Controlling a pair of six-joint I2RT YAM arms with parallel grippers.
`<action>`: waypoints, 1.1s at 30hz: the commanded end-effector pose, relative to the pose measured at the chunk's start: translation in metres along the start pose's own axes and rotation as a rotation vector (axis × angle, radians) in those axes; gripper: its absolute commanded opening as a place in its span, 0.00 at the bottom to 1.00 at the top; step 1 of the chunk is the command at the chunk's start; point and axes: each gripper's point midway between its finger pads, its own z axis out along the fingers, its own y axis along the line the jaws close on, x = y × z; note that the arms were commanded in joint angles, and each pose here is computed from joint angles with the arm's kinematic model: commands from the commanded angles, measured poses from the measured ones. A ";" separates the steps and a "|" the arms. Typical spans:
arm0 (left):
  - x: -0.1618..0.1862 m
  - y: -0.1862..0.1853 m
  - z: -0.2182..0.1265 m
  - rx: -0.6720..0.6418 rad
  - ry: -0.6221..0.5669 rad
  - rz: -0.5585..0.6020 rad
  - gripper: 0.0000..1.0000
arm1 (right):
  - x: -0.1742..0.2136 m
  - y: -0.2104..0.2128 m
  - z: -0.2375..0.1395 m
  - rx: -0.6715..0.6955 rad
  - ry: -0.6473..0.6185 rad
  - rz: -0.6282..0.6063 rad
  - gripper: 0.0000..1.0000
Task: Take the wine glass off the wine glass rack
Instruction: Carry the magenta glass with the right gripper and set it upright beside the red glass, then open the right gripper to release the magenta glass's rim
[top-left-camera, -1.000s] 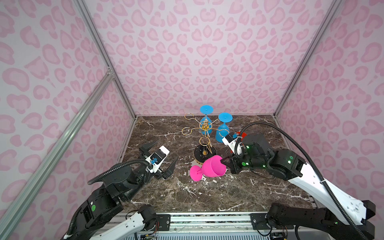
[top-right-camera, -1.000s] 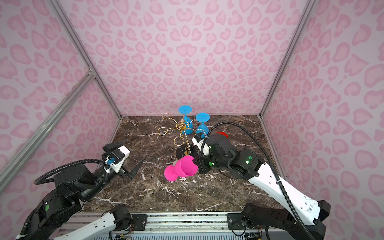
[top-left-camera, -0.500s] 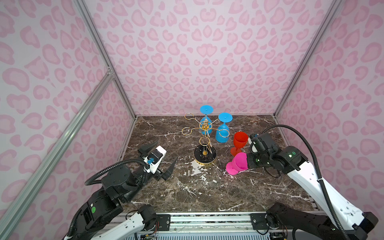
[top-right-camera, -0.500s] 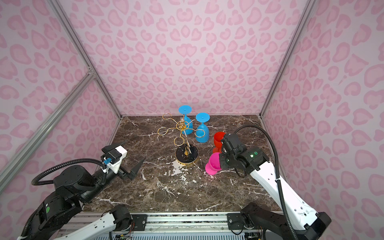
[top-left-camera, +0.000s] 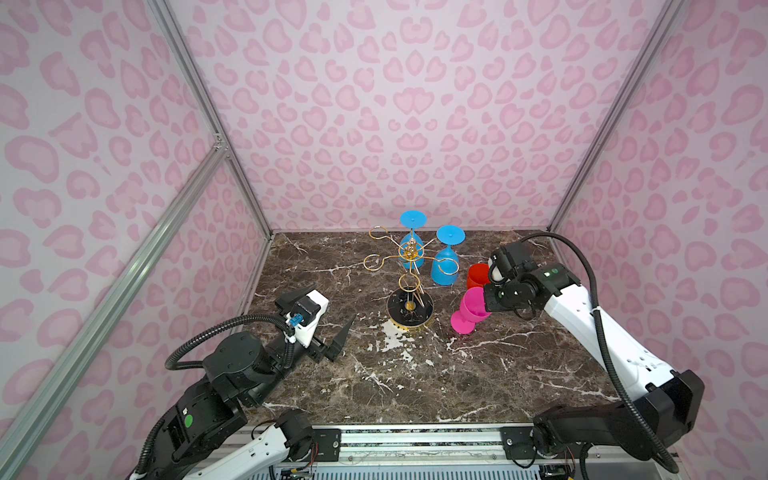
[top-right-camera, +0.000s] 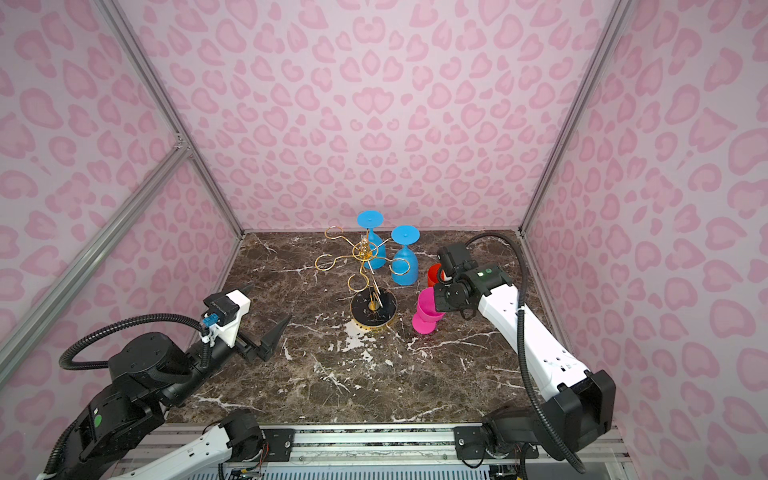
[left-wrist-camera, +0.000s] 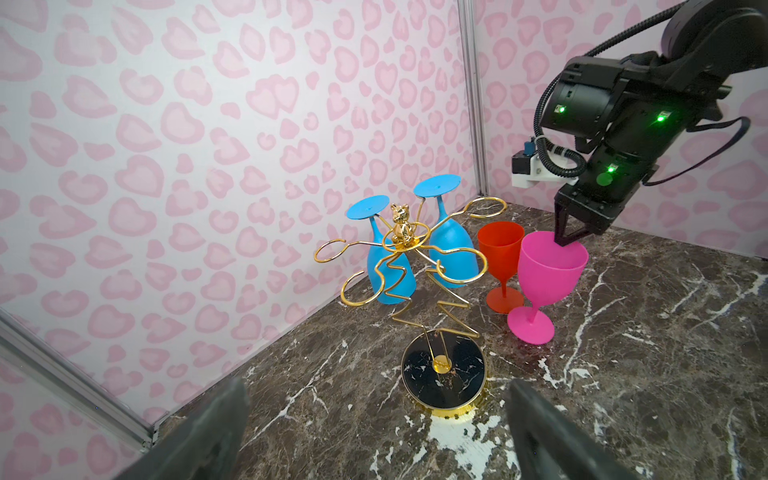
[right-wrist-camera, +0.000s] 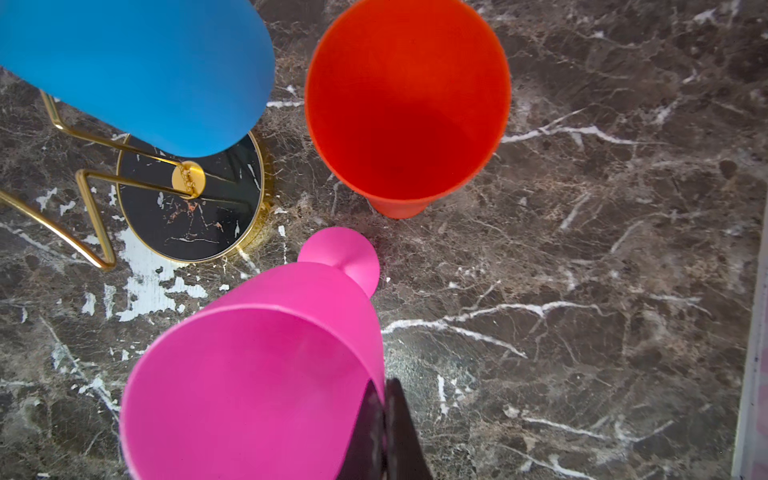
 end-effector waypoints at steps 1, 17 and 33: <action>-0.004 0.001 -0.001 -0.004 -0.021 -0.037 0.98 | 0.006 0.005 0.007 -0.018 0.067 -0.044 0.00; 0.004 0.002 -0.005 -0.012 -0.013 -0.065 0.98 | 0.017 0.005 0.014 -0.004 0.150 -0.075 0.00; 0.003 0.004 -0.007 -0.015 -0.018 -0.077 0.98 | 0.021 0.030 0.021 -0.019 0.173 -0.130 0.00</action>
